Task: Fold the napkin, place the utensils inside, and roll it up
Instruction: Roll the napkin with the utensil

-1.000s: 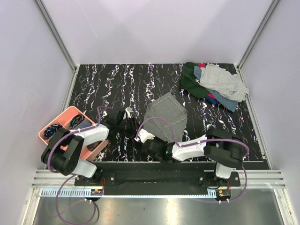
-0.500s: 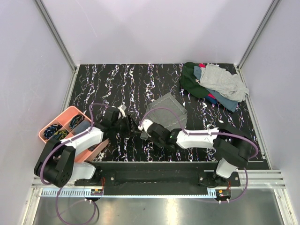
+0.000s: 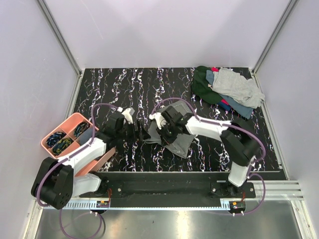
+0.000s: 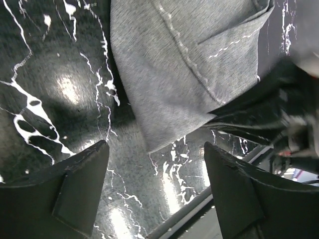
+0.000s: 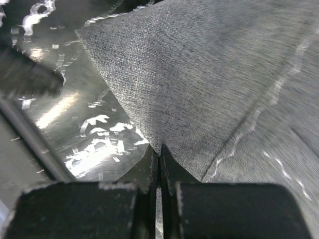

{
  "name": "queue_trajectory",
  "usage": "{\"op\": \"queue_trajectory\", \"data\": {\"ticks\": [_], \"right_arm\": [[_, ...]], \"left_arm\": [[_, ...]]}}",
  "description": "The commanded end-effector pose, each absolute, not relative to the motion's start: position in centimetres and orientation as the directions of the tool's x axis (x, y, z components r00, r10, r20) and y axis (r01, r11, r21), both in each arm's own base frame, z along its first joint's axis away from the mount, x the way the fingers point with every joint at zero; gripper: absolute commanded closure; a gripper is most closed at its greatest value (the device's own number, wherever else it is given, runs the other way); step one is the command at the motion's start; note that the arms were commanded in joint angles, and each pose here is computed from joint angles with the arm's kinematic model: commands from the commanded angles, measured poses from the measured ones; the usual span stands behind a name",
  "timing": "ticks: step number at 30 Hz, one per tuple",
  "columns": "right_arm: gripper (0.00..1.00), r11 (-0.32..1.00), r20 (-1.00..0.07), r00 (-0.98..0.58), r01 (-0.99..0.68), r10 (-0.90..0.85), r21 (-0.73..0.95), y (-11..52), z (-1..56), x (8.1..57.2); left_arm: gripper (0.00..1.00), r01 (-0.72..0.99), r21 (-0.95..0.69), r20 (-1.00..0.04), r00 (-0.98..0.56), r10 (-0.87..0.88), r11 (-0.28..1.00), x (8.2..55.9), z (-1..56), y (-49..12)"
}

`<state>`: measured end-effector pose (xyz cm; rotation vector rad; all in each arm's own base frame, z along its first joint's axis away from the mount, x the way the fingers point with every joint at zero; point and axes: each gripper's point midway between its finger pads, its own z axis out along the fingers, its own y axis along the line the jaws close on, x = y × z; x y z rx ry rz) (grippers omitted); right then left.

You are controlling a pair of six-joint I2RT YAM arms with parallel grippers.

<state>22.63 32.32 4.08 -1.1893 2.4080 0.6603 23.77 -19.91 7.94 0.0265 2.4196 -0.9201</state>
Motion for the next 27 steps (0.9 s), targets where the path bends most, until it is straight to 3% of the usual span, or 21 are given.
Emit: {"op": "queue_trajectory", "data": {"ticks": [1, 8, 17, 27], "right_arm": [[1.00, 0.438, -0.388, -0.662, -0.731, -0.642, 0.523, 33.3, 4.4, 20.1], [1.00, 0.365, -0.290, -0.739, -0.585, -0.608, 0.725, 33.9, 5.2, 20.5], [1.00, 0.343, -0.177, -0.806, -0.424, -0.565, 0.838, 32.6, 4.8, 22.2], [1.00, 0.337, -0.117, -0.837, -0.338, -0.534, 0.879, 31.8, 4.0, 23.4]], "left_arm": [[0.19, 0.308, -0.545, -0.642, -0.752, -0.151, 0.780, 25.5, 10.3, -19.6], [0.16, 0.410, -0.485, -0.746, -0.655, -0.120, 0.773, 26.6, 11.2, -20.3], [0.15, 0.615, -0.371, -0.828, -0.558, 0.051, 0.696, 25.9, 10.4, -24.6], [0.16, 0.673, -0.334, -0.821, -0.552, 0.147, 0.660, 24.9, 8.1, -26.5]]}}
